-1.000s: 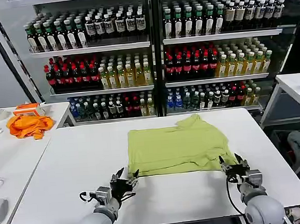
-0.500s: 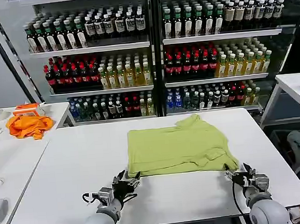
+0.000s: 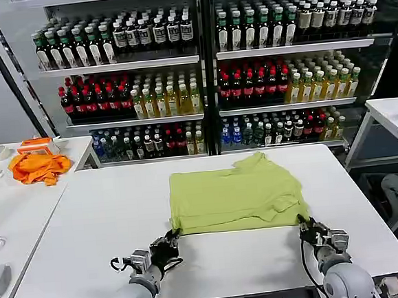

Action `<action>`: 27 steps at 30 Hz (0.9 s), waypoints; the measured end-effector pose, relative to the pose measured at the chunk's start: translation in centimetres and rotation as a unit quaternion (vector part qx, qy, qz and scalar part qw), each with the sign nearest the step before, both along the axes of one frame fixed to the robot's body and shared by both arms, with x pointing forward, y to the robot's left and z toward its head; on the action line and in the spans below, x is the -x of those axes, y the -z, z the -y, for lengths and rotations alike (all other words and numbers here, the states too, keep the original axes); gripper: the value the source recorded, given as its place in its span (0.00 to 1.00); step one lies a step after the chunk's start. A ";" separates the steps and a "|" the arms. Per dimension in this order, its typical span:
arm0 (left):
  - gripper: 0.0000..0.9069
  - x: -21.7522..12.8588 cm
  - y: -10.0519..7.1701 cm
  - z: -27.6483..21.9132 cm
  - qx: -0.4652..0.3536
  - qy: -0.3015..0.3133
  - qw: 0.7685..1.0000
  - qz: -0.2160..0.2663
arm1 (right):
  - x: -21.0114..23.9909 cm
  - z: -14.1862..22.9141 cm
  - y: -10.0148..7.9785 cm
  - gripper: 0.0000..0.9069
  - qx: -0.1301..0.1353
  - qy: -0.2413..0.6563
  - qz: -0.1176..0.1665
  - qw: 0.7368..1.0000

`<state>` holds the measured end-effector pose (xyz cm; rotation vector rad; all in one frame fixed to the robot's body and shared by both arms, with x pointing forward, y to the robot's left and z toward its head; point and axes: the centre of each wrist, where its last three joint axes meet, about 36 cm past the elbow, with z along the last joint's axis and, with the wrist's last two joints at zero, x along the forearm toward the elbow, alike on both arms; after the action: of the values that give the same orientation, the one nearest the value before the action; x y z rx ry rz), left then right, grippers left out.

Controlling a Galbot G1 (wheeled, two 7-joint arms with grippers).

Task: Fold and organize the clothes.

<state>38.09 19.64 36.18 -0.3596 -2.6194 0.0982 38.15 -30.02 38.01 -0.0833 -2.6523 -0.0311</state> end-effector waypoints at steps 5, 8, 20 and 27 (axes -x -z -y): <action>0.02 0.2 -0.2 -0.3 0.004 -0.002 1.000 -0.006 | 0.6 0.0 -0.2 0.00 0.003 -0.001 0.001 1.000; 0.02 0.6 -0.5 -0.6 0.003 -0.002 1.000 -0.009 | 1.3 0.0 -0.4 0.00 0.006 -0.003 0.001 1.000; 0.02 4.3 -2.7 -1.5 -0.004 0.004 1.000 -0.008 | 6.8 -1.3 -2.1 0.00 0.014 -0.016 -0.004 1.000; 0.02 7.2 -4.1 -2.5 -0.014 0.009 1.000 -0.009 | 10.2 -2.4 -3.1 0.00 0.022 -0.029 -0.009 0.999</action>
<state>30.93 22.18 40.31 -0.3708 -2.5963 0.0586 27.90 -27.58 41.11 -0.0223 -2.6362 0.0469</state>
